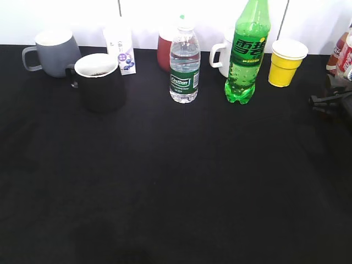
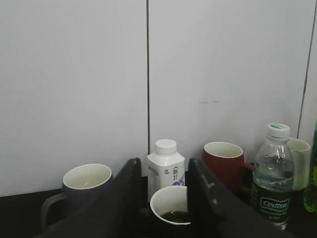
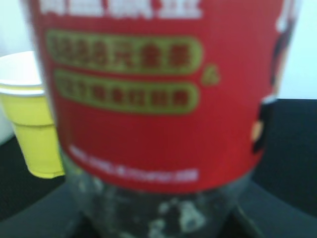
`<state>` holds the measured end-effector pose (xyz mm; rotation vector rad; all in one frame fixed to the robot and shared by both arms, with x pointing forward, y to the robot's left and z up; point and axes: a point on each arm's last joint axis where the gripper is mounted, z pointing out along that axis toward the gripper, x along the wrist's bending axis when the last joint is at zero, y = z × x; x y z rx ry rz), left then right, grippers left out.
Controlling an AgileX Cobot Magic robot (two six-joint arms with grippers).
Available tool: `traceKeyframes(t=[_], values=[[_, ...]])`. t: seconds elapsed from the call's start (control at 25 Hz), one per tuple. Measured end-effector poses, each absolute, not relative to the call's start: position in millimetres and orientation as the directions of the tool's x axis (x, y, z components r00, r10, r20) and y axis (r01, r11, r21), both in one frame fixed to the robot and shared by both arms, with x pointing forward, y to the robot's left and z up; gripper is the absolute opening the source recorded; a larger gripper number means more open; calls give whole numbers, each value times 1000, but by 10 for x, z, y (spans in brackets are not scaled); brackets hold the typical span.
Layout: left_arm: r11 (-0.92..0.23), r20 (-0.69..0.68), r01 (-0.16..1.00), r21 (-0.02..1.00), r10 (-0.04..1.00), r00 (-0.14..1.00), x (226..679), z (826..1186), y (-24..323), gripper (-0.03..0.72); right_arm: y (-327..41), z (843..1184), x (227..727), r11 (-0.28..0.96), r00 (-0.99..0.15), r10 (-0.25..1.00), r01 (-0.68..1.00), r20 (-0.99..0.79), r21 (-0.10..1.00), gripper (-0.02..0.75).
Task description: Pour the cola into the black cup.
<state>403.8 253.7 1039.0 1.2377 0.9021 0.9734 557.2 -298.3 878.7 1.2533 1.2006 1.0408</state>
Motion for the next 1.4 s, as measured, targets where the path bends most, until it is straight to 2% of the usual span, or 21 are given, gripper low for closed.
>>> traceKeyframes(t=[0.12, 0.16, 0.24, 0.28, 0.32, 0.64, 0.8, 0.88, 0.96, 1.04, 1.12, 1.2, 1.24, 1.32, 1.4], values=[[76, -27, -132, 988, 939, 343, 4032, 10422, 2533, 248, -2973, 8788, 5573, 71, 102, 992, 64, -77, 995, 353], [77, -26, -135, 988, 939, 343, 4032, 10424, 2533, 248, -2972, 8787, 5571, 60, 102, 993, 63, -67, 996, 378], [77, -26, -135, 988, 939, 343, 4032, 10424, 2533, 248, -2984, 8719, 5537, -14, 118, 993, 115, 0, 993, 547], [78, -26, -136, 988, 939, 343, 4031, 10426, 2532, 248, -2987, 8635, 5509, -27, 123, 992, 177, 5, 984, 606], [78, -26, -138, 987, 939, 344, 4031, 10427, 2532, 248, -2991, 8564, 5480, -33, 127, 992, 230, 3, 973, 631], [73, -27, -123, 990, 940, 341, 4034, 10413, 2534, 248, -3006, 8722, 5277, -39, 134, 991, 232, 8, 972, 640], [72, -27, -120, 990, 940, 340, 4034, 10410, 2534, 248, -3008, 8664, 5089, -35, 127, 992, 289, -2, 957, 636], [72, -27, -120, 990, 940, 340, 4034, 10410, 2534, 248, -2984, 8761, 4939, -25, 91, 996, 287, -1, 958, 637], [63, -28, -96, 993, 942, 336, 4039, 10386, 2537, 239, -2972, 8995, 4736, -20, 65, 998, 233, 5, 972, 632], [51, -29, -59, 997, 945, 326, 4030, 10358, 2547, 228, -2926, 9344, 4460, -43, 1, 999, 103, 43, 994, 553], [66, -29, -109, 992, 949, 315, 3911, 10485, 2586, 227, -2833, 9792, 4229, -139, -129, 983, -73, 128, 988, 406], [27, -20, -22, 999, 961, 275, 3862, 10610, 2632, 226, -2737, 10174, 4089, -145, -245, 962, -93, 118, 985, 260], [17, -22, 24, 1000, 968, 250, 3834, 10726, 2662, 226, -2716, 10409, 4012, -145, -271, 955, -83, 117, 986, 216], [46, -54, 46, 998, 975, 216, 3716, 10998, 2718, 226, -2735, 10945, 3759, -98, -262, 963, -107, 67, 989, 178], [77, -95, 102, 992, 978, 185, 3522, 11300, 2784, 225, -2835, 11390, 3407, -111, -184, 980, -210, 72, 971, 165]])
